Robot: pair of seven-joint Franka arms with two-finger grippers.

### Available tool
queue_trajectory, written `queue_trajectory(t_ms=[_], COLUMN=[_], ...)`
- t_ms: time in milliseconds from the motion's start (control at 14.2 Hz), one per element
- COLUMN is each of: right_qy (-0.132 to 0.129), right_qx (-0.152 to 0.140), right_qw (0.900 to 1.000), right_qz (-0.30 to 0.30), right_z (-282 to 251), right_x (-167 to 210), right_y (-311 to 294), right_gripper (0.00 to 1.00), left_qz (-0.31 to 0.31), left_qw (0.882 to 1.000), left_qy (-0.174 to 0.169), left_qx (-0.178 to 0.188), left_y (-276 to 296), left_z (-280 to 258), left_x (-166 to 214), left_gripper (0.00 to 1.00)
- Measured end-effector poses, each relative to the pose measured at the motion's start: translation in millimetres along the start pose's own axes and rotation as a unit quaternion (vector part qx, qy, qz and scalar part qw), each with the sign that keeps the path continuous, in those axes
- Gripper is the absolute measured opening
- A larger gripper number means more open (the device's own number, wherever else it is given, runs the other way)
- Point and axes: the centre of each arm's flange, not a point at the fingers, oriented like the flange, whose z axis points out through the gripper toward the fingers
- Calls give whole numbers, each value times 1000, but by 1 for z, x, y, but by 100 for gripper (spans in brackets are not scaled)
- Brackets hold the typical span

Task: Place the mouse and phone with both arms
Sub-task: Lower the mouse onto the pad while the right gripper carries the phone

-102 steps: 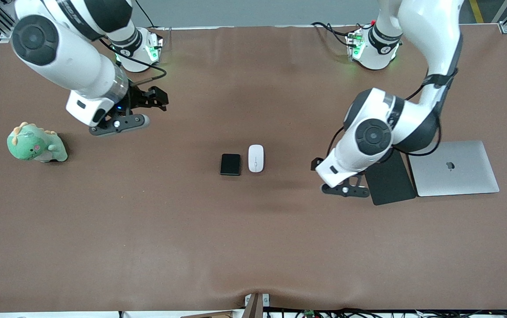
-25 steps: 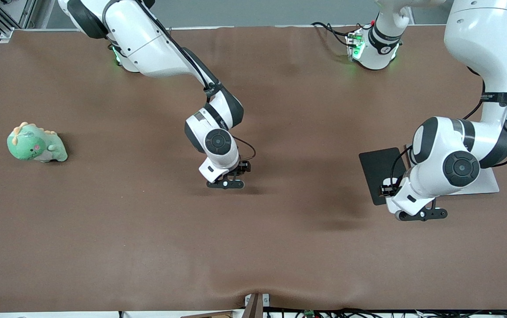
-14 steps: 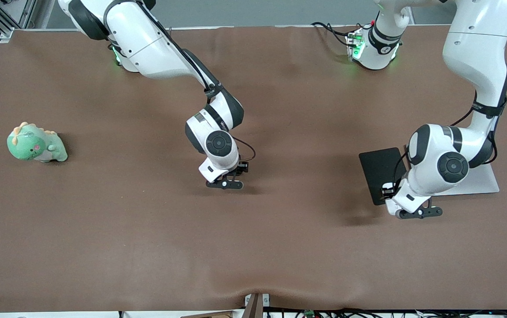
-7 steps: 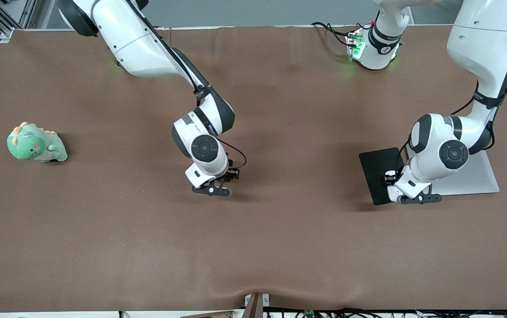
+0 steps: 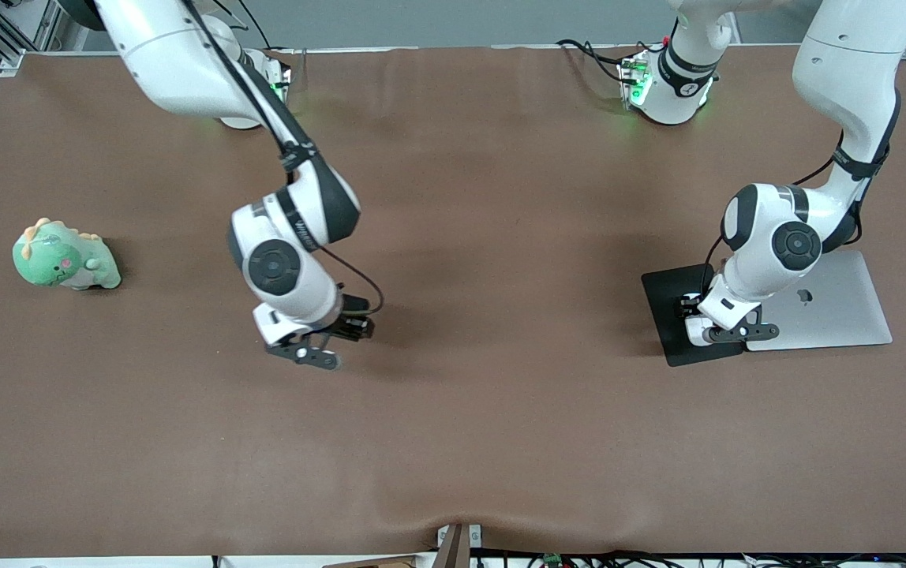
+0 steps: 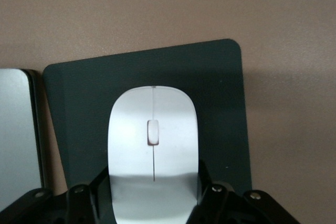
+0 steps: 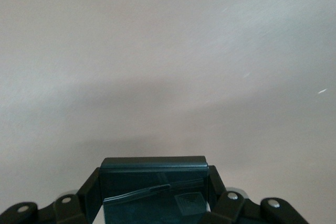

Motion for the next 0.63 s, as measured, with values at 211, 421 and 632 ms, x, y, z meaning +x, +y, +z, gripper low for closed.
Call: queue_trajectory(t_ms=[211, 421, 632], right_qy=[5, 5, 4], right_qx=[2, 2, 1], right_qw=[1000, 1000, 999], right_qz=[-6, -19, -45], right_z=[-20, -28, -32], right_x=[31, 48, 62], right_y=[63, 108, 146], right_gripper=[81, 81, 81], left_qz=[-3, -4, -3], left_qw=[1000, 1000, 1000], left_qy=[-2, -4, -6], left_qx=[0, 0, -1], left_y=[-7, -11, -9], left_z=[2, 4, 6], left_x=[-1, -2, -2], left_gripper=[61, 61, 61])
